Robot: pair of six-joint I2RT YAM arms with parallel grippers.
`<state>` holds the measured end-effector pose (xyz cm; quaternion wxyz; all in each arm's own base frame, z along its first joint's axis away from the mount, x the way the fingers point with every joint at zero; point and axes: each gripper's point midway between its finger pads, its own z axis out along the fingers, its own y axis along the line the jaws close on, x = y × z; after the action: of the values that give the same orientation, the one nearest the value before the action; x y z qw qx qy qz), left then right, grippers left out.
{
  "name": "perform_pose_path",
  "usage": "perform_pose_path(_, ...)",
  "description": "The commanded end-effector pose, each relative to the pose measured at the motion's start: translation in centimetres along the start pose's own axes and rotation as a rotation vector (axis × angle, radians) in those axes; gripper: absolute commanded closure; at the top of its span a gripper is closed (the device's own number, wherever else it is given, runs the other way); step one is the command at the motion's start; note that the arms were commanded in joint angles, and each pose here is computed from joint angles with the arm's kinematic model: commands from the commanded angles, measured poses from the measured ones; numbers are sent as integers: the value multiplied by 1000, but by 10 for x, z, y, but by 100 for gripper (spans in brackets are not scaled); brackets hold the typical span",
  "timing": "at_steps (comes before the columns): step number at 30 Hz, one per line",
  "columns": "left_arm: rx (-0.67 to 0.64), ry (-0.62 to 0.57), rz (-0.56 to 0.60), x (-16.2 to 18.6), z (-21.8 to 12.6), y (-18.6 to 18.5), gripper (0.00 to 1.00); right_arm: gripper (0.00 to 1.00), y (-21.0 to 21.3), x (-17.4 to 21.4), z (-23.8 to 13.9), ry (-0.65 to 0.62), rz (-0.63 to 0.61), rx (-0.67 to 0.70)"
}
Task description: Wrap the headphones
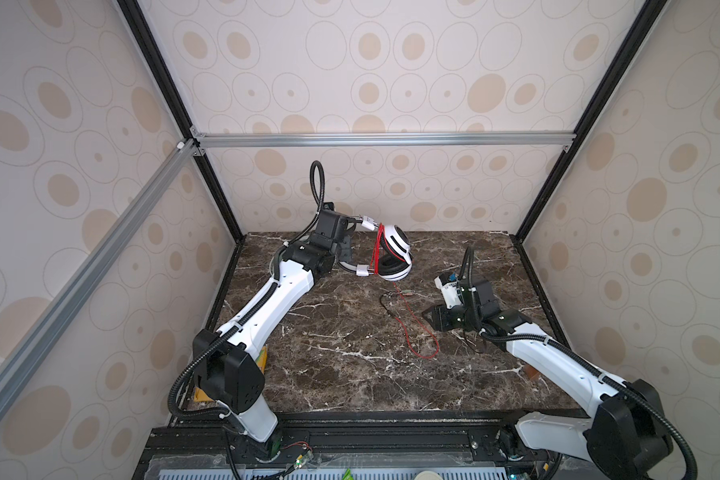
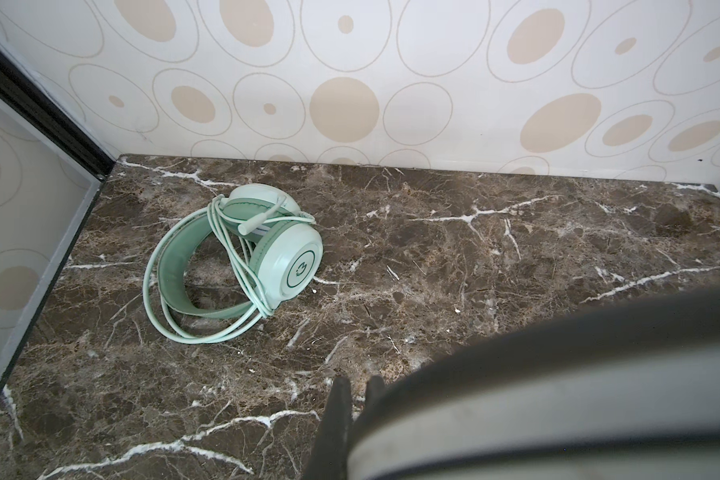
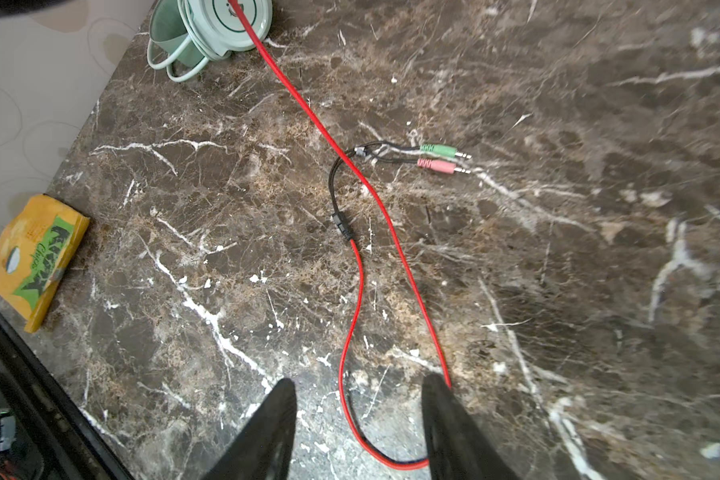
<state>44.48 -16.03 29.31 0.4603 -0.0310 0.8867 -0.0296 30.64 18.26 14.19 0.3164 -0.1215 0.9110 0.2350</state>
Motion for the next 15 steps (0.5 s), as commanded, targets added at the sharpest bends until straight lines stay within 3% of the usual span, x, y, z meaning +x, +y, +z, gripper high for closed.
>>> perform_pose_path(1, 55, -135, -83, -41, -33, -5, 100, 48, -3, 12, 15, 46, 123, -18)
perform_pose_path(9, 153, -189, -106, -53, -56, -12, 100, 46, -27, 50, 38, 176, 228, 60)
perform_pose_path(15, 241, -282, -137, -67, -91, -13, 100, 47, -40, 72, 44, 215, 231, 102)
